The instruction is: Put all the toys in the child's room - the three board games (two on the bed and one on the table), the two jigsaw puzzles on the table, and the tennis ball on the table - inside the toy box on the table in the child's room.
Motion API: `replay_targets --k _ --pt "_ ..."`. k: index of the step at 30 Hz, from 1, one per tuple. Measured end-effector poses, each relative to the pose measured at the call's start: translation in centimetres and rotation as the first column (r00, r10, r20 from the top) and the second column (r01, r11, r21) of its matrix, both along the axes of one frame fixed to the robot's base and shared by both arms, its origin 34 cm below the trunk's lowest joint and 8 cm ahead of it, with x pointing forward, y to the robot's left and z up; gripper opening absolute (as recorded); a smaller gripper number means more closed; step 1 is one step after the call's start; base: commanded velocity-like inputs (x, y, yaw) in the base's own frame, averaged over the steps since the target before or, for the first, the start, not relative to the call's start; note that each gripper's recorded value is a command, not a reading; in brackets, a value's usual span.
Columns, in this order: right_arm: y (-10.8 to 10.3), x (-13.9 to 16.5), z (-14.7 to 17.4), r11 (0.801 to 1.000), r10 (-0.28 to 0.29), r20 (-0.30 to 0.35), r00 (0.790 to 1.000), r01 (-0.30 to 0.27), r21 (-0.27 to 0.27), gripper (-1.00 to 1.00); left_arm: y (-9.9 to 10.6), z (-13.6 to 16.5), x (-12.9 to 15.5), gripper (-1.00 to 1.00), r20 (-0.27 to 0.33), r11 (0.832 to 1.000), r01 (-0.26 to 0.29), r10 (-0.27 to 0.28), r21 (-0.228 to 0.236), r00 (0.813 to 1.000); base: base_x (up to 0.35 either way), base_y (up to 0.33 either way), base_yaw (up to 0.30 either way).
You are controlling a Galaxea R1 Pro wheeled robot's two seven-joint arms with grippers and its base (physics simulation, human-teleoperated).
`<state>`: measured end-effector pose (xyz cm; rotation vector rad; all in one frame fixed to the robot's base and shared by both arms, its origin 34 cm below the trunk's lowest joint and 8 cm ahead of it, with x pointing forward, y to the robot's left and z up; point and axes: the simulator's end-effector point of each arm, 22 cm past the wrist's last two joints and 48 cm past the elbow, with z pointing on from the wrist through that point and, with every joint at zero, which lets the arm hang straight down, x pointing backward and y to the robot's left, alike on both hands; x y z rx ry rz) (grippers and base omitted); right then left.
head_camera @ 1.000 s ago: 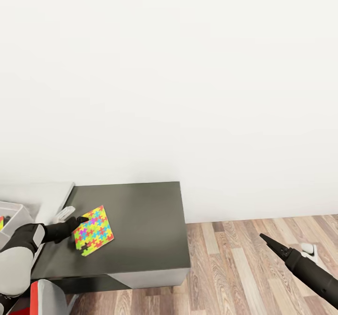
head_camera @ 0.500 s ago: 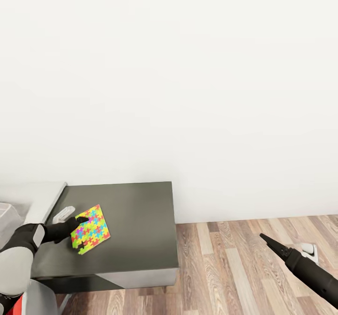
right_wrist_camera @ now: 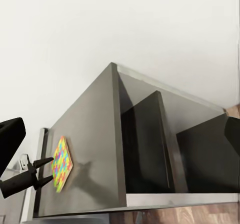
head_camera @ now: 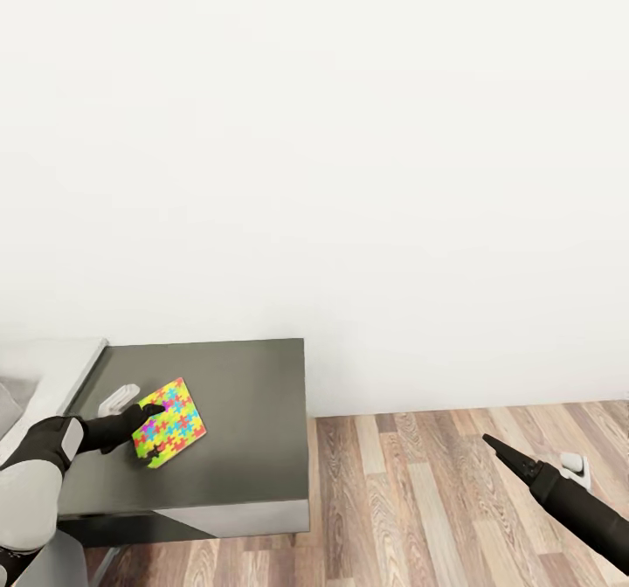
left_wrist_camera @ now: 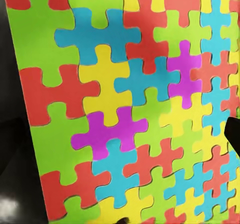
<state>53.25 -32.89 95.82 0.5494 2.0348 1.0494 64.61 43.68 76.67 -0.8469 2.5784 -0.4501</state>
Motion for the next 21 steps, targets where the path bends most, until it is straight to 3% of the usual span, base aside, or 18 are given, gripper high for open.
replay_targets --k 14,21 --pt "0.06 -0.04 -0.03 1.000 0.001 -0.001 1.000 -0.001 0.001 1.00 -0.12 -0.03 0.00 1.00 -0.002 1.000 0.006 -0.006 0.001 1.000 0.000 -0.137 0.000" --pt "0.15 0.04 0.02 1.000 0.003 0.001 1.000 -0.003 0.002 1.00 -0.02 -0.05 -0.08 1.00 -0.005 1.000 0.012 -0.012 0.009 1.000 0.015 -0.018 0.000"
